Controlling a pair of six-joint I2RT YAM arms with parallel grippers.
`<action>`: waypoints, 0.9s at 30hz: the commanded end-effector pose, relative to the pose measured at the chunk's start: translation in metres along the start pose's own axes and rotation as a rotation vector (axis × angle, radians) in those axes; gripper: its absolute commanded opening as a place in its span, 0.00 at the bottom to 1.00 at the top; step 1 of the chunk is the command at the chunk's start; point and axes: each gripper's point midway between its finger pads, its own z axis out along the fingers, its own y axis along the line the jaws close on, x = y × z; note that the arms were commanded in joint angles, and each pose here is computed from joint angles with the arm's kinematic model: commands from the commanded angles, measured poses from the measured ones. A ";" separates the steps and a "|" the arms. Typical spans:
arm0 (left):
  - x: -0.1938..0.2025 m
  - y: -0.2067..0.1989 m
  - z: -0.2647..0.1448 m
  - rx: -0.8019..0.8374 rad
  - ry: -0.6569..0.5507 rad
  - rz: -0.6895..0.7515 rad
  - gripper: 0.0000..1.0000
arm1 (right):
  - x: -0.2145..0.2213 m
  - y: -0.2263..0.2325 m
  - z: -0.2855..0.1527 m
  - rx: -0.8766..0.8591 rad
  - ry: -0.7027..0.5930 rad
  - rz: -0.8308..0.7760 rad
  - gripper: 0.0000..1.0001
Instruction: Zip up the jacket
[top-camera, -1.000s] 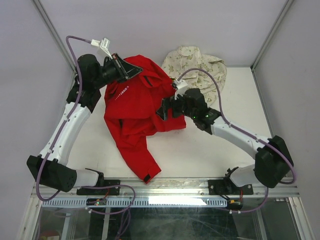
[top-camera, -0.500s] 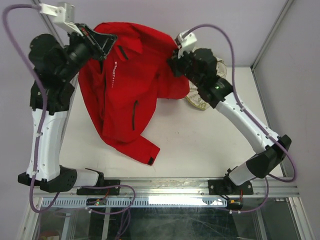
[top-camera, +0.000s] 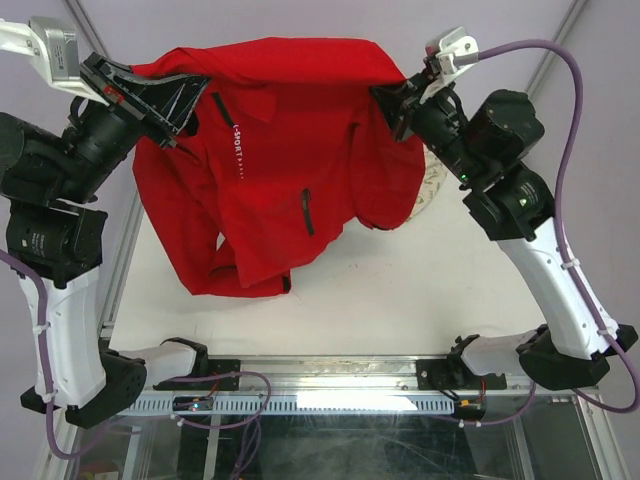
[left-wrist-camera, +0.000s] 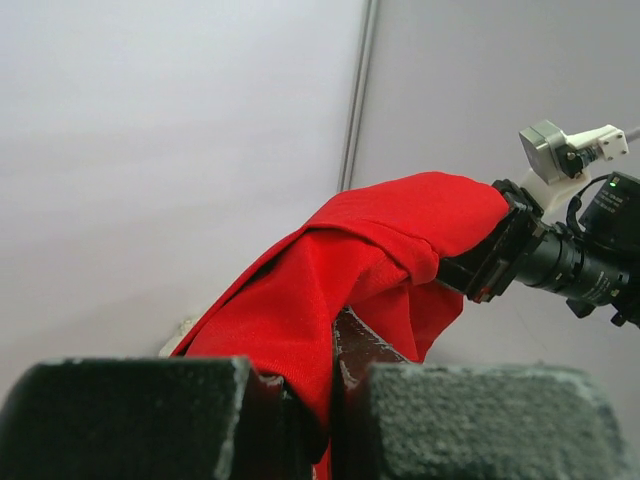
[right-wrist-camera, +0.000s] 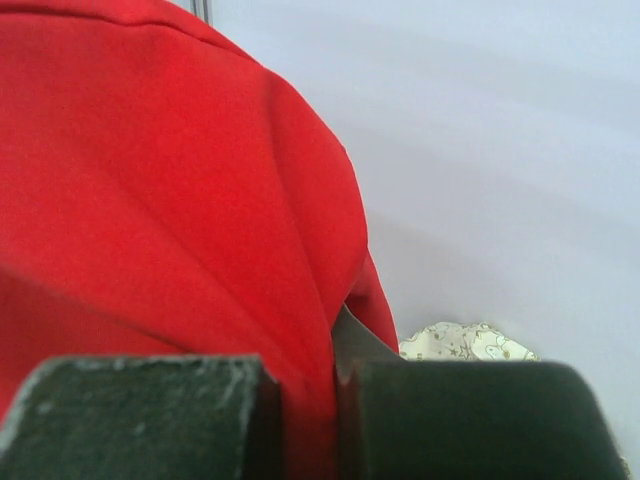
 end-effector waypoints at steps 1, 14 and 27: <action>-0.063 -0.019 -0.012 0.032 -0.232 0.112 0.00 | -0.016 -0.031 -0.020 0.138 -0.013 -0.023 0.00; 0.175 0.141 0.094 -0.222 0.215 -0.100 0.15 | 0.169 -0.121 0.031 0.381 0.424 0.068 0.10; 0.279 0.195 0.094 -0.354 0.449 -0.149 0.84 | 0.259 -0.145 0.033 0.452 0.657 0.203 0.79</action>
